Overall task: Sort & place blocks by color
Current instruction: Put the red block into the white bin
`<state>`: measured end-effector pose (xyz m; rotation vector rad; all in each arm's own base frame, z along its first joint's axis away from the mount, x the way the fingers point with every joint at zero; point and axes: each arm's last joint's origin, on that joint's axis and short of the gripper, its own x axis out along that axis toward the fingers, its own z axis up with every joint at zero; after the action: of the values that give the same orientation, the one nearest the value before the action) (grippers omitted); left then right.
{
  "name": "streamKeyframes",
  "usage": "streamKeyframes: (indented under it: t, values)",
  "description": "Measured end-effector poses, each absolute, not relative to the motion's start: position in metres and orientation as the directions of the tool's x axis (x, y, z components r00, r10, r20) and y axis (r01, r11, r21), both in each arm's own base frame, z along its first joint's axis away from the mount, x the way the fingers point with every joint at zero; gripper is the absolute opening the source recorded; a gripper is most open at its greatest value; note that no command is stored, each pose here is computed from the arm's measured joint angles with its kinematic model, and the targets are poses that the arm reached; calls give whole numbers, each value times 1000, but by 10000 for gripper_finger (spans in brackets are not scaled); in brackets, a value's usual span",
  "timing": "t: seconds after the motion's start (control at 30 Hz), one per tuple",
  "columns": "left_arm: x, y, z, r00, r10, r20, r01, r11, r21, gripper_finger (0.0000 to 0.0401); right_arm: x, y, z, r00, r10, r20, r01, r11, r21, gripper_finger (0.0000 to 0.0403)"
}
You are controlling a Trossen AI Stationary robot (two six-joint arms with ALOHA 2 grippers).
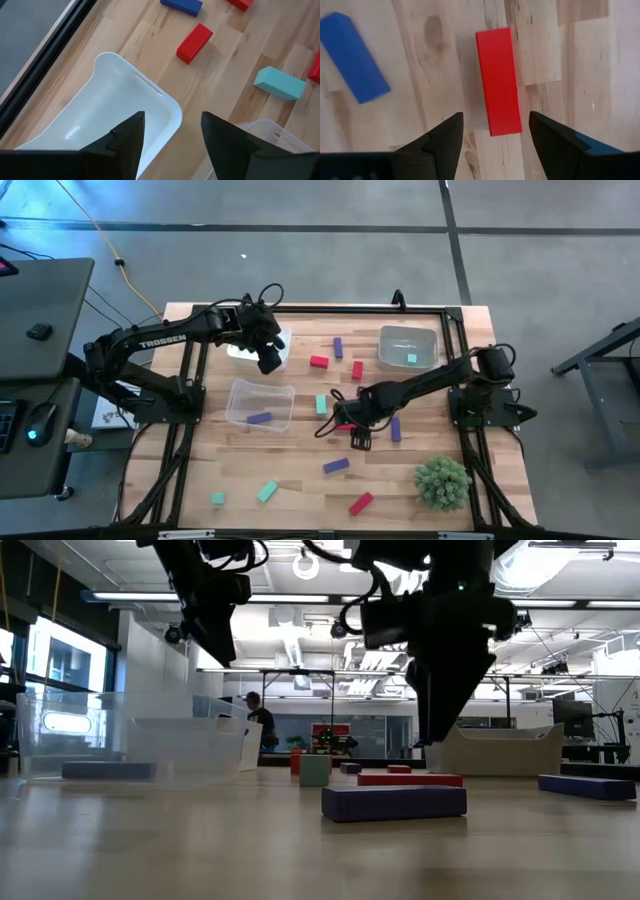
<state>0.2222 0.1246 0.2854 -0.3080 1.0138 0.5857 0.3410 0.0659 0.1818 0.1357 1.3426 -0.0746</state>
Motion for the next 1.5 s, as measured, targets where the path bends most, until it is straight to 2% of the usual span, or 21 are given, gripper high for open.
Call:
streamKeyframes:
  t: [0.13, 0.67, 0.77, 0.97, 1.1, 1.27, 1.5]
  values:
    - [222, 125, 285, 394, 315, -863, -591, 806, 25, 184, 344, 65, 173, 211, -12, -977, 143, 989, 19, 216]
    - [222, 125, 285, 393, 317, -863, -592, 806, 27, 184, 350, 65, 142, 132, -15, -991, 123, 992, 2, 212]
    - [222, 125, 285, 393, 317, -863, -592, 806, 27, 184, 351, 65, 142, 130, 1, -992, 126, 992, 17, 190]
    - [222, 125, 285, 393, 317, -863, -592, 806, 27, 184, 351, 63, 142, 127, 25, -992, 157, 987, 45, 97]
    - [222, 125, 285, 396, 313, -864, -593, 805, 20, 184, 353, 61, 144, 125, 40, -991, 184, 981, 63, 95]
    - [224, 122, 285, 449, 218, -866, -579, 810, -97, 184, 362, 59, 157, 140, 30, -990, 188, 981, 56, 95]
    - [226, 120, 286, 505, 145, -851, -604, 763, -229, 184, 376, 52, 191, 180, -59, -982, 158, 987, -30, 95]
